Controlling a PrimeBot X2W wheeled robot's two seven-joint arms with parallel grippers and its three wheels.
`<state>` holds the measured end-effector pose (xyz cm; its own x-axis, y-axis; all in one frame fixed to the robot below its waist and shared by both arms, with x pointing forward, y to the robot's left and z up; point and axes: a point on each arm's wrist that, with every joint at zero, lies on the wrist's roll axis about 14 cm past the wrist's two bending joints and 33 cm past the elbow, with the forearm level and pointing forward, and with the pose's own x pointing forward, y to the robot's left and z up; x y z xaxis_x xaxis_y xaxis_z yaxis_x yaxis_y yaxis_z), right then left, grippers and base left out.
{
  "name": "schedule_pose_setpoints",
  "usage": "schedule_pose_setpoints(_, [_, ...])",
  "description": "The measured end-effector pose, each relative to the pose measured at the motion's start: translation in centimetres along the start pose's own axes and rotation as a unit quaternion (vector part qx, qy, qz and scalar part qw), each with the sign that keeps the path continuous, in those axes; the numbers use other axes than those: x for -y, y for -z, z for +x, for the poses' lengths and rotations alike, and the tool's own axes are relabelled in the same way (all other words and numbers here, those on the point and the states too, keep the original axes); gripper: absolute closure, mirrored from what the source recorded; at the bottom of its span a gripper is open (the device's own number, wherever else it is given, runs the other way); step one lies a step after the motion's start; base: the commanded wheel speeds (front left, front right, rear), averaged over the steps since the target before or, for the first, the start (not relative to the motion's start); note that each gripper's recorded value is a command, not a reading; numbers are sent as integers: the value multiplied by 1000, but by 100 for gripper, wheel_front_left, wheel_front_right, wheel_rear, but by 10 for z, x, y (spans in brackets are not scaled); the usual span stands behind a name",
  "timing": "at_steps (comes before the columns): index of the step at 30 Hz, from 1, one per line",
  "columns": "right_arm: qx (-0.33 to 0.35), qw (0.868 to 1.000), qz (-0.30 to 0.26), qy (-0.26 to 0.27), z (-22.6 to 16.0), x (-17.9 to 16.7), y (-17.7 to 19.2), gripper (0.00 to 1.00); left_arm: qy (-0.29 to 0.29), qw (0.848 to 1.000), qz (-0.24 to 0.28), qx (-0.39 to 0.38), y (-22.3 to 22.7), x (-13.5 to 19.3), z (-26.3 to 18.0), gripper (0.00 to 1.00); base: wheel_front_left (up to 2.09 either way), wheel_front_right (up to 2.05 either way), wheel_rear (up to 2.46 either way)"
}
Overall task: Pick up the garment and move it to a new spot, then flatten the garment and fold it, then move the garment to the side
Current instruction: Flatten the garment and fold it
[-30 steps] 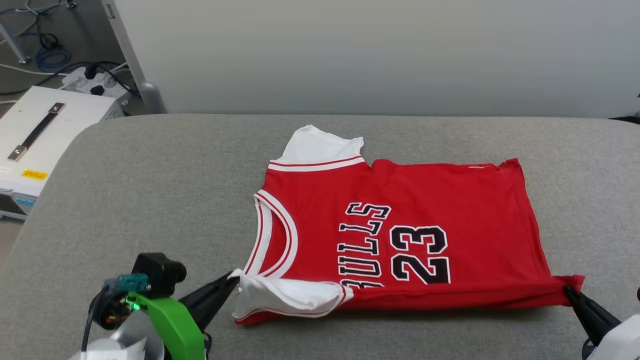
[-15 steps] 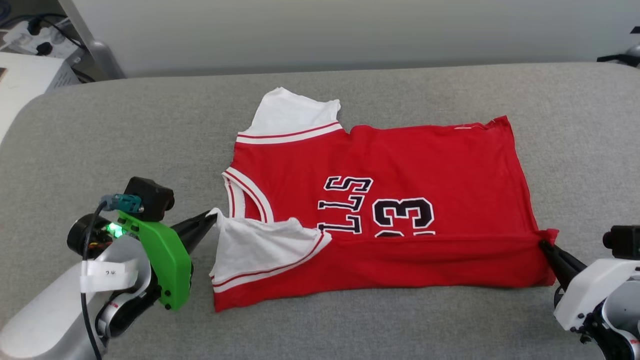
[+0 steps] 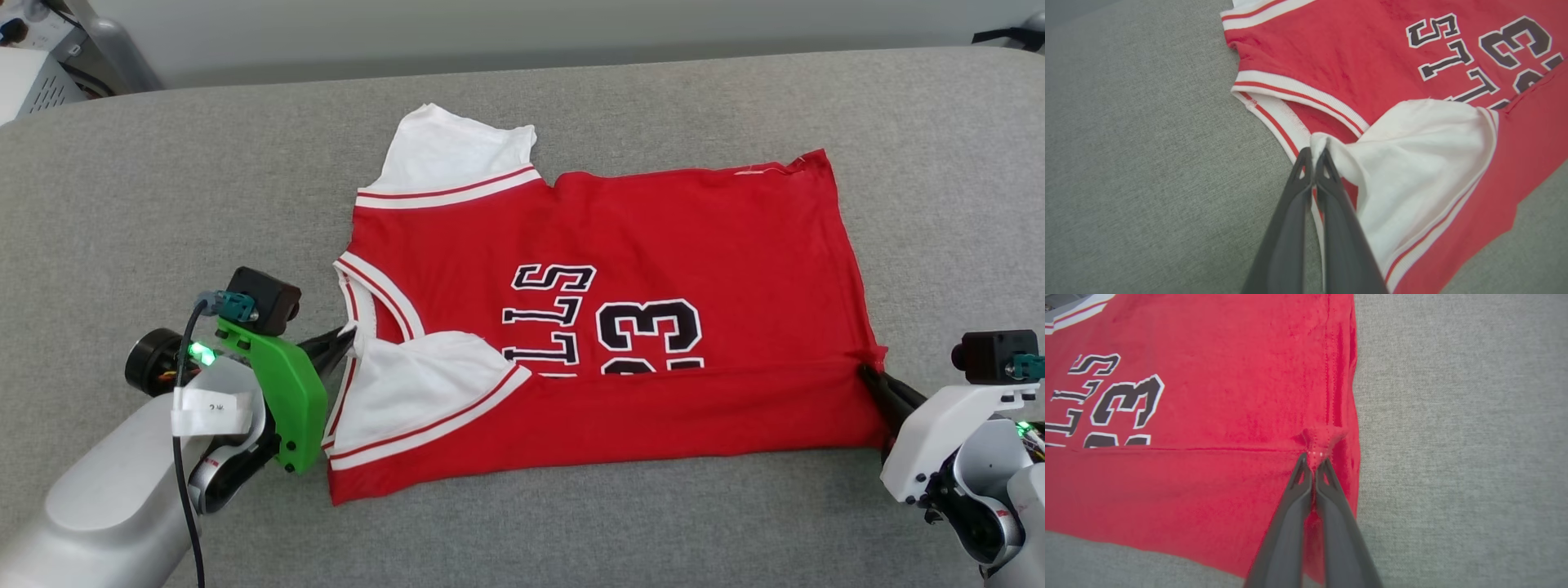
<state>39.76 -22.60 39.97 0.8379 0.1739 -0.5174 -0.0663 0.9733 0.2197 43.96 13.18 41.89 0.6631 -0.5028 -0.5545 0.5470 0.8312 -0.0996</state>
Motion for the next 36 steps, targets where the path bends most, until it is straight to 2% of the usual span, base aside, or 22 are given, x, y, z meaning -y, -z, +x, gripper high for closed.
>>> schedule_pose_setpoints(1, [1, 1000, 0, 1, 1, 1, 0, 0, -3, 1000, -1, 3, 0, -2, 1, 0, 0, 0, 0])
schedule_pose_setpoints(3, [6, 1000, -2, 2, 3, 2, -3, 0, -12, 1000, 1, 9, -2, -6, 2, 0, 0, 0, 0])
schedule_pose_setpoints(6, [19, 1000, -4, 2, 4, 1, -9, 0, -26, 999, 31, 28, -6, -11, 0, 0, 0, 0, 0])
schedule_pose_setpoints(15, [87, 995, -39, -10, -10, -11, -37, 0, -89, 986, -38, 137, -25, -20, -21, 0, 0, 0, 0])
schedule_pose_setpoints(17, [96, 995, -37, -8, -22, -13, -38, 0, -135, 973, -70, 174, -21, -27, -41, 0, 0, 0, 0])
schedule_pose_setpoints(20, [93, 995, -46, -8, -30, -18, -34, 0, -152, 966, -86, 193, -15, -20, -54, 0, 0, 0, 0])
schedule_pose_setpoints(24, [61, 994, -94, 5, -40, -17, -26, 0, -165, 953, -114, 229, -19, -10, -71, 0, 0, 0, 0])
schedule_pose_setpoints(26, [42, 992, -117, 16, -46, -15, -22, 0, -163, 952, -122, 228, -15, -2, -77, 0, 0, 0, 0])
schedule_pose_setpoints(31, [1, 996, -88, 35, -54, -17, -14, 0, -131, 967, -160, 151, 12, 28, -71, 0, 0, 0, 0])
schedule_pose_setpoints(34, [-34, 995, -85, 47, -60, -17, -3, 0, -131, 968, -172, 124, 16, 32, -70, 0, 0, 0, 0])
schedule_pose_setpoints(36, [-54, 994, -77, 49, -63, -20, 3, 0, -126, 973, -174, 80, 29, 37, -67, 0, 0, 0, 0])
